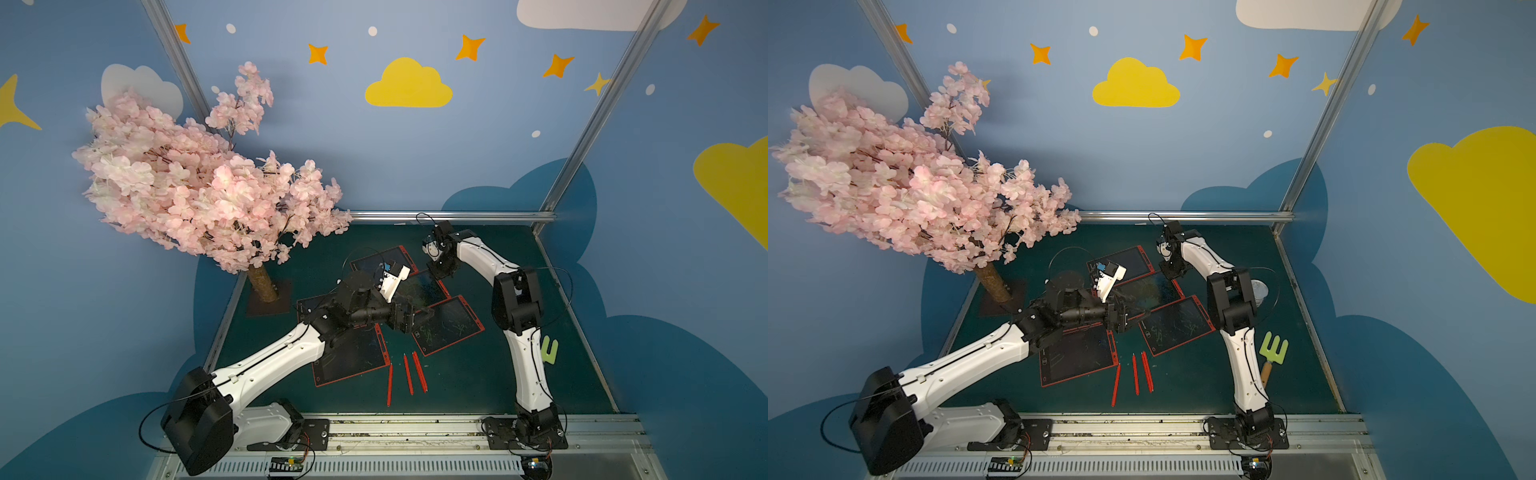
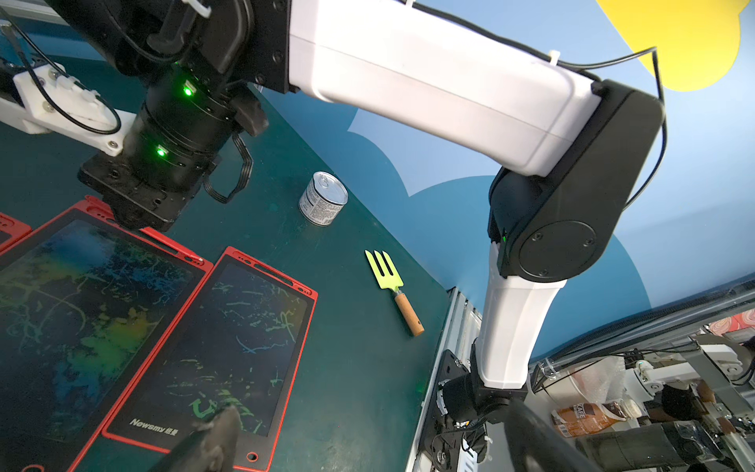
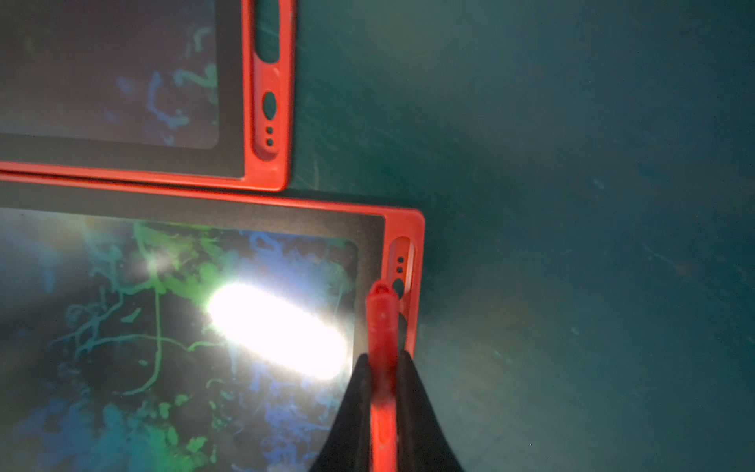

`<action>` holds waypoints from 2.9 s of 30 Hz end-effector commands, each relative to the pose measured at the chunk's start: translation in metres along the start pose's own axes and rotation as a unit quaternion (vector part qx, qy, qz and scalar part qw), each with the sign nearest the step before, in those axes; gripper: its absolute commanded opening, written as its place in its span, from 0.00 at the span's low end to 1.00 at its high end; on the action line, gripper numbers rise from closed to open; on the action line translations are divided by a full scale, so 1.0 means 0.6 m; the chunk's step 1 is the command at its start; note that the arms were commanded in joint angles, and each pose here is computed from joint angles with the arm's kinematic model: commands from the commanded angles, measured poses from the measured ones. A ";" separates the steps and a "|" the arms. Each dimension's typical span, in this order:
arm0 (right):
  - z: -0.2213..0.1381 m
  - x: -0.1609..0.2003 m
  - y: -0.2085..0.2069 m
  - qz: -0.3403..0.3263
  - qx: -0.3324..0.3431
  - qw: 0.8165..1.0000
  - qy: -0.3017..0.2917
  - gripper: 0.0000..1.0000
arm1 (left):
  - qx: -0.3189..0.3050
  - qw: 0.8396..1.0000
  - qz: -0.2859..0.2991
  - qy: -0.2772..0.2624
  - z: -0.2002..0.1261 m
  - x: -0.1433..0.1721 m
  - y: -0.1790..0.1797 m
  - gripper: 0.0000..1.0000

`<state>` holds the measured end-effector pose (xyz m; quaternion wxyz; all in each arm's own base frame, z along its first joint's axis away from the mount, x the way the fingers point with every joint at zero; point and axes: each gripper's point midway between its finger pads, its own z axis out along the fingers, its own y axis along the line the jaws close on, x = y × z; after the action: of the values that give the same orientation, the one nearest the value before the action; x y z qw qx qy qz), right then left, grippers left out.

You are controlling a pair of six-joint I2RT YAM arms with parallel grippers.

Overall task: Place the stylus back onto the writing tablet
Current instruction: Place the stylus on the writing tablet.

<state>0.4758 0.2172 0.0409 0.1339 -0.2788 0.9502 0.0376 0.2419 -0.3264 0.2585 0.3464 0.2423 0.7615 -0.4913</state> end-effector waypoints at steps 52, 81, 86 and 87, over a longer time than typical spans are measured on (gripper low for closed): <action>-0.025 0.043 -0.006 0.074 -0.020 0.997 0.015 0.07 | -0.005 1.000 0.009 -0.011 -0.008 0.000 -0.002 1.00; 0.030 0.066 0.002 0.049 0.009 0.995 0.081 0.08 | -0.002 1.000 0.006 -0.010 -0.004 0.007 0.002 1.00; 0.036 0.064 0.005 0.042 0.018 0.995 0.088 0.08 | -0.003 1.000 0.005 -0.010 -0.004 0.009 0.003 1.00; 0.038 0.065 0.003 0.045 0.021 0.995 0.090 0.08 | -0.004 1.000 0.005 -0.010 -0.004 0.009 0.004 1.00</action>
<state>0.4572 0.2041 0.0261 0.0828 -0.2313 0.9693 0.0134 0.2415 -0.3231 0.2481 0.3450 0.2327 0.7682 -0.4865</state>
